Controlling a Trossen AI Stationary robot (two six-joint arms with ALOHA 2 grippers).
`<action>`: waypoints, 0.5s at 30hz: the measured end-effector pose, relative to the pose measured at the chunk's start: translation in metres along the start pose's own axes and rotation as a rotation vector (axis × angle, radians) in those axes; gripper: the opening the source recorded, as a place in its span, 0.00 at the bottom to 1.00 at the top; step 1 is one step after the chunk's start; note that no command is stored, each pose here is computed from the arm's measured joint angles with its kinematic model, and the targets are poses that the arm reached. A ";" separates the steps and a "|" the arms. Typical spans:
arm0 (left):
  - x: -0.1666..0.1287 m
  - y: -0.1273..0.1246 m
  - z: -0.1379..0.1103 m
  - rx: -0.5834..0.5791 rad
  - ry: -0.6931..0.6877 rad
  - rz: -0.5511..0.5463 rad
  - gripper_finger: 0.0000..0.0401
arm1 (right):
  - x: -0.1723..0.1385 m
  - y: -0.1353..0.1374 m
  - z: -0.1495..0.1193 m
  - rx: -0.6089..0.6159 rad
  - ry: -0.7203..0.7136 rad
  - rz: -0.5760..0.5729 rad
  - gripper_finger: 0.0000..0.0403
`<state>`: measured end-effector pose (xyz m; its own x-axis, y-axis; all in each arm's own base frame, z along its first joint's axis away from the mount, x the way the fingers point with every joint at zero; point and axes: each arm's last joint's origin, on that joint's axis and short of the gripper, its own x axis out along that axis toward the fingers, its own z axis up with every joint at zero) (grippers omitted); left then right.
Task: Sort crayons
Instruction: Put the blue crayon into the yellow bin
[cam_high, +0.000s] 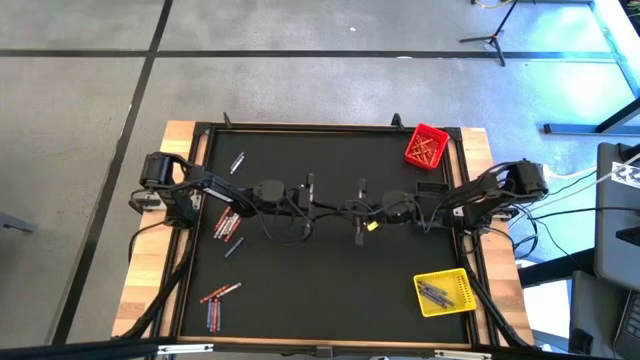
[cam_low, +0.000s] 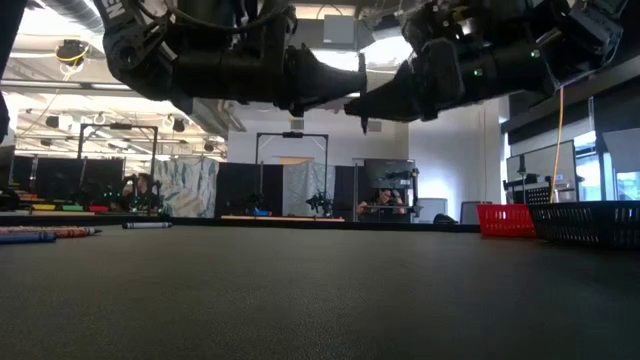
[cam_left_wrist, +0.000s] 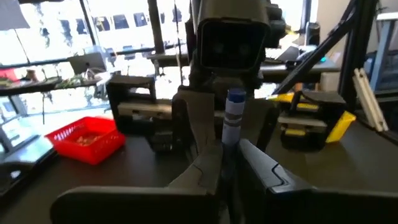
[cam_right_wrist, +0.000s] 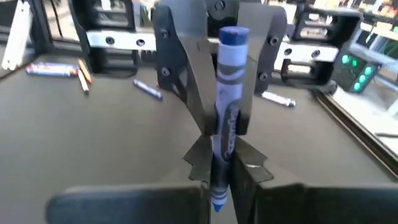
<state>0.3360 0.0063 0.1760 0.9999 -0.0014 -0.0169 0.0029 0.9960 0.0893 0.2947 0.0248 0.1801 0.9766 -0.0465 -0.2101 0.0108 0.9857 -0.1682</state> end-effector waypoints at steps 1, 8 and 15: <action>0.000 0.001 -0.001 -0.001 0.022 0.003 0.09 | -0.002 0.000 0.000 -0.002 0.013 -0.001 0.04; -0.008 0.010 0.000 -0.008 0.147 0.001 0.28 | -0.025 -0.006 0.017 0.036 0.080 -0.014 0.07; -0.011 0.009 -0.006 0.020 0.239 -0.002 0.32 | -0.062 -0.010 0.032 0.121 0.323 0.046 0.03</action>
<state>0.3252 0.0159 0.1714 0.9674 0.0205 -0.2523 0.0072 0.9941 0.1086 0.2413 0.0232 0.2251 0.8583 -0.0313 -0.5122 0.0125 0.9991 -0.0401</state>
